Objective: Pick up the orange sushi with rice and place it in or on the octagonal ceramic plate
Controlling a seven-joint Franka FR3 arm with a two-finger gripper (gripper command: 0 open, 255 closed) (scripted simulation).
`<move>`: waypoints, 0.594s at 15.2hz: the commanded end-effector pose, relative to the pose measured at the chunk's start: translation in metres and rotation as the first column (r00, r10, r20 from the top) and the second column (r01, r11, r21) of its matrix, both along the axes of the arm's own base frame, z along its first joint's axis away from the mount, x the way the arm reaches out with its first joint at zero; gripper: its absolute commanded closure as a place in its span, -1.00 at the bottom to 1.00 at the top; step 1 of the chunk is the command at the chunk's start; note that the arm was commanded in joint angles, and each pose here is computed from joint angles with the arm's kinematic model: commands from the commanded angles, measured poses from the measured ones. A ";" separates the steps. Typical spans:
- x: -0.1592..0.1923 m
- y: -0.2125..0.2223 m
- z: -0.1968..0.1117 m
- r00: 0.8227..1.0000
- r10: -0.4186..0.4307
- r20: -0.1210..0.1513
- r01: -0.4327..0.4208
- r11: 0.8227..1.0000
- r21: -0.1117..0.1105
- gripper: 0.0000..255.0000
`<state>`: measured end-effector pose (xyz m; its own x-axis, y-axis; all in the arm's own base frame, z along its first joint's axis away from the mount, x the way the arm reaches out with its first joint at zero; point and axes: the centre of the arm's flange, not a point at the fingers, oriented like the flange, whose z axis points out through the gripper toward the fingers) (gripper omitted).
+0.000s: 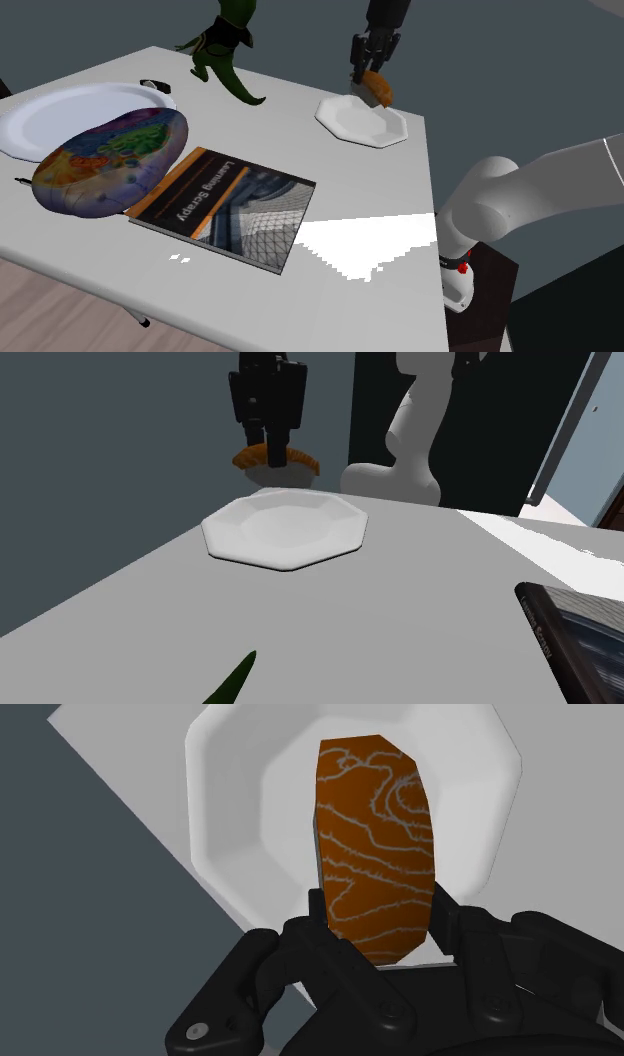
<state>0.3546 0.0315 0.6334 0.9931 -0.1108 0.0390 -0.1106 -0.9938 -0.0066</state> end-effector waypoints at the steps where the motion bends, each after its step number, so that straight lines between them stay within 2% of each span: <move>1: 0.000 0.000 -0.010 1.000 0.000 0.000 0.000 1.000 0.000 1.00; 9: 0.000 0.000 -0.053 1.000 0.000 0.000 0.000 1.000 0.000 1.00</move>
